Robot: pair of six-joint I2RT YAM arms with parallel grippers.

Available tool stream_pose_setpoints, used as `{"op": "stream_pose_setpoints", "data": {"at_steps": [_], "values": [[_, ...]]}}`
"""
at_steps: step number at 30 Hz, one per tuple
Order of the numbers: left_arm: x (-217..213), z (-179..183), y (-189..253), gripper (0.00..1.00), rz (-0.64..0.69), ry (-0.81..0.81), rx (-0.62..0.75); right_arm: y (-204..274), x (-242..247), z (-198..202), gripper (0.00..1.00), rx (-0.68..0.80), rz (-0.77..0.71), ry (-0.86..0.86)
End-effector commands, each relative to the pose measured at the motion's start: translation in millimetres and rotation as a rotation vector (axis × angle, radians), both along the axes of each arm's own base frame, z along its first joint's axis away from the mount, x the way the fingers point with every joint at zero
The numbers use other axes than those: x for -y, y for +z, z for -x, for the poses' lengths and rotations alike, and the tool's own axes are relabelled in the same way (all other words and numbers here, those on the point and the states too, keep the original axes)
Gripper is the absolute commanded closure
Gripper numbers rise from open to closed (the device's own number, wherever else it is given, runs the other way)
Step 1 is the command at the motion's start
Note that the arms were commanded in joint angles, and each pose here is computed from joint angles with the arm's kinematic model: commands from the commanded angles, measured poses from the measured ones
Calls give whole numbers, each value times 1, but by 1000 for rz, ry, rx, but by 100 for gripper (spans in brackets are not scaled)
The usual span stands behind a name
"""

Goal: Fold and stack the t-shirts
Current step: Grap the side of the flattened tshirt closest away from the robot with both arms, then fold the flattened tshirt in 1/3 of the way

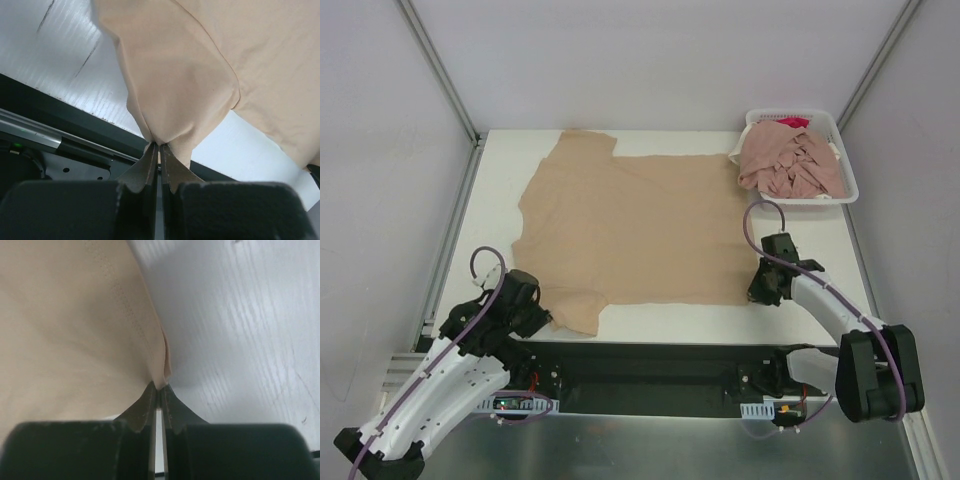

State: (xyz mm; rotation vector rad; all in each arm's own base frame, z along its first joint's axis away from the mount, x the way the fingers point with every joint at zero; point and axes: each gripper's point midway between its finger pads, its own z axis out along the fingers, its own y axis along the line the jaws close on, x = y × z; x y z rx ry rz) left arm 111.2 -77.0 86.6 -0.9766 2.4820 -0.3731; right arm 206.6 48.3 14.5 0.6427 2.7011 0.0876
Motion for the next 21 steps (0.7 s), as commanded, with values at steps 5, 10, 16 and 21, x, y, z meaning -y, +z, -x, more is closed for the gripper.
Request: {"op": "stream_pose_setpoints", "data": {"at_steps": [5, 10, 16, 21], "values": [[4, 5, 9, 100, 58, -1, 27, 20, -12, 17, 98, 7, -30, 82], [22, -23, 25, 100, 74, -53, 102, 43, -16, -8, 98, 70, -25, 102], [29, -70, 59, 100, 4, -45, 215, 70, -22, -44, 99, 112, -12, 134], [36, -112, 95, 100, -26, -58, 280, 88, -22, -69, 99, 120, 23, 153]]}}
